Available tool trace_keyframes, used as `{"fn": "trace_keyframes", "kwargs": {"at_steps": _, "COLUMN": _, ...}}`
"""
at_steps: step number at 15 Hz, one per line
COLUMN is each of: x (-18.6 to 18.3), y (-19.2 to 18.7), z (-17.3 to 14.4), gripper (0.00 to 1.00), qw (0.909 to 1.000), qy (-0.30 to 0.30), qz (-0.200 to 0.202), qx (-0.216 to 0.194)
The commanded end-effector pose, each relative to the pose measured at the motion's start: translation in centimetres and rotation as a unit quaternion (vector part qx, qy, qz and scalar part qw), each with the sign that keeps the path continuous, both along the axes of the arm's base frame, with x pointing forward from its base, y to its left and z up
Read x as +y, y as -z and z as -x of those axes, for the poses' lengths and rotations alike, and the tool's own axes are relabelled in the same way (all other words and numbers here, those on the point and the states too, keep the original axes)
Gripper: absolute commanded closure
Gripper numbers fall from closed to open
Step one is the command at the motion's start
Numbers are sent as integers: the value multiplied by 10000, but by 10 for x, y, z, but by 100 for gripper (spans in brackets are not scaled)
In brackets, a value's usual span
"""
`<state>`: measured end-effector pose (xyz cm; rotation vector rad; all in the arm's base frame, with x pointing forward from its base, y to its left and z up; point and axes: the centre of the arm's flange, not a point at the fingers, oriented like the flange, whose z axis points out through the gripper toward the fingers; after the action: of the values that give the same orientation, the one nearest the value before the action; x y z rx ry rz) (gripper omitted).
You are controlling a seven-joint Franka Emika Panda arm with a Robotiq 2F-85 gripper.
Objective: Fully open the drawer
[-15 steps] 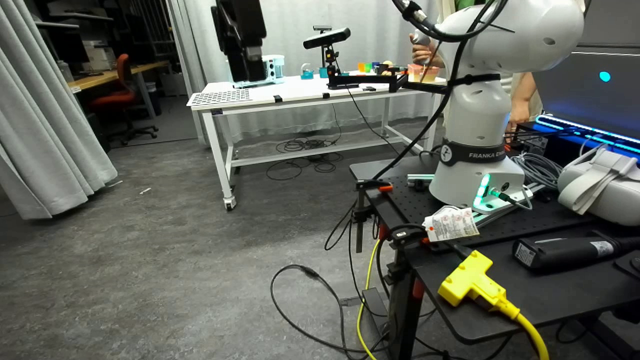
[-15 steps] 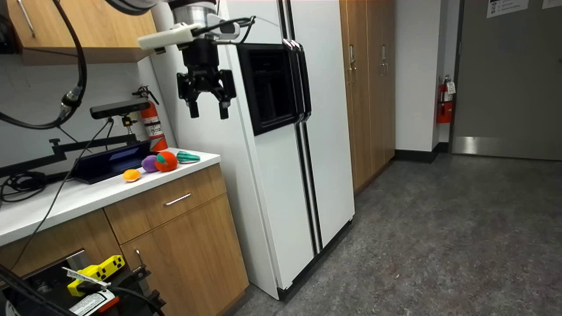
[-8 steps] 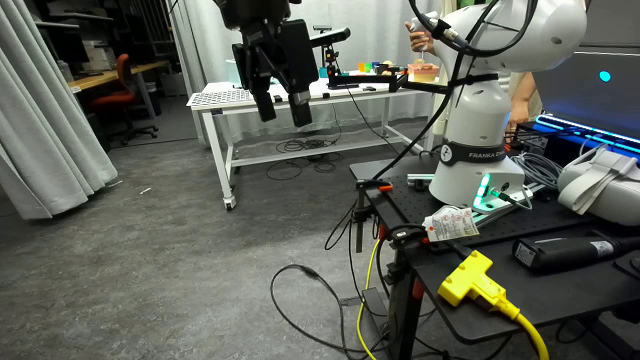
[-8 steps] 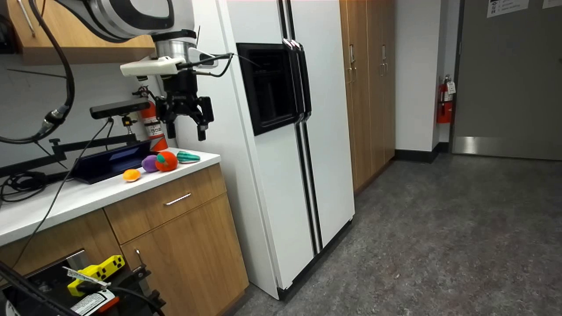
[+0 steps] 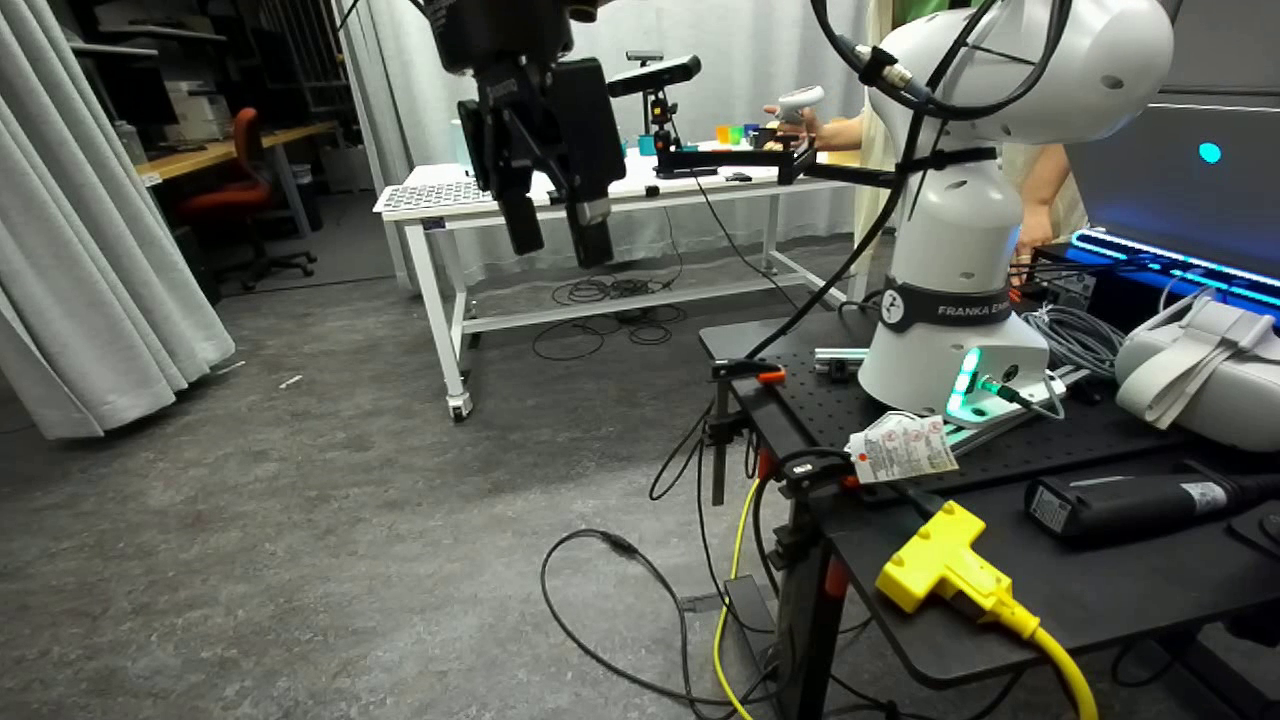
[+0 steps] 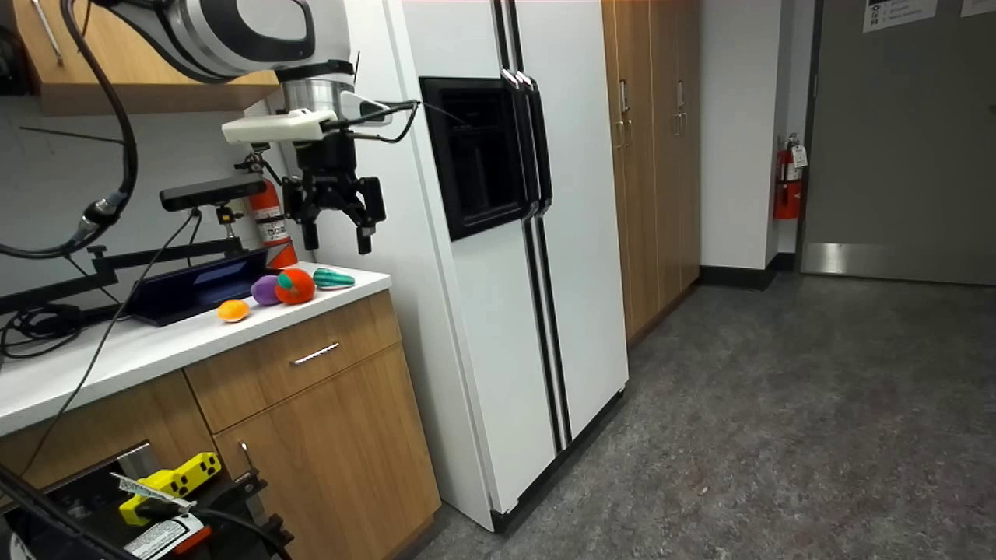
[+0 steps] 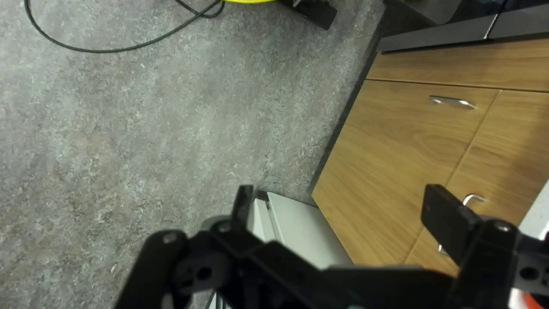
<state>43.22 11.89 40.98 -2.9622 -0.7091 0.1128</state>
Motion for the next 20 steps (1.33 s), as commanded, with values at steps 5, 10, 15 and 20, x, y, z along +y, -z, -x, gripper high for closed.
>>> {"fn": "trace_keyframes", "kwargs": {"at_steps": 5, "x": 45, "y": 83, "z": -38, "gripper": 0, "qw": 9972, "qy": -91, "qz": -595, "qx": -439}}
{"fn": "trace_keyframes", "kwargs": {"at_steps": 10, "x": 89, "y": 119, "z": -42, "gripper": 0, "qw": 9908, "qy": -323, "qz": -1205, "qx": -515}}
{"fn": "trace_keyframes", "kwargs": {"at_steps": 15, "x": 100, "y": 124, "z": -35, "gripper": 0, "qw": 9904, "qy": -410, "qz": -1262, "qx": -390}}
{"fn": "trace_keyframes", "kwargs": {"at_steps": 20, "x": 86, "y": 144, "z": -46, "gripper": 0, "qw": 9902, "qy": -255, "qz": -1336, "qx": -323}}
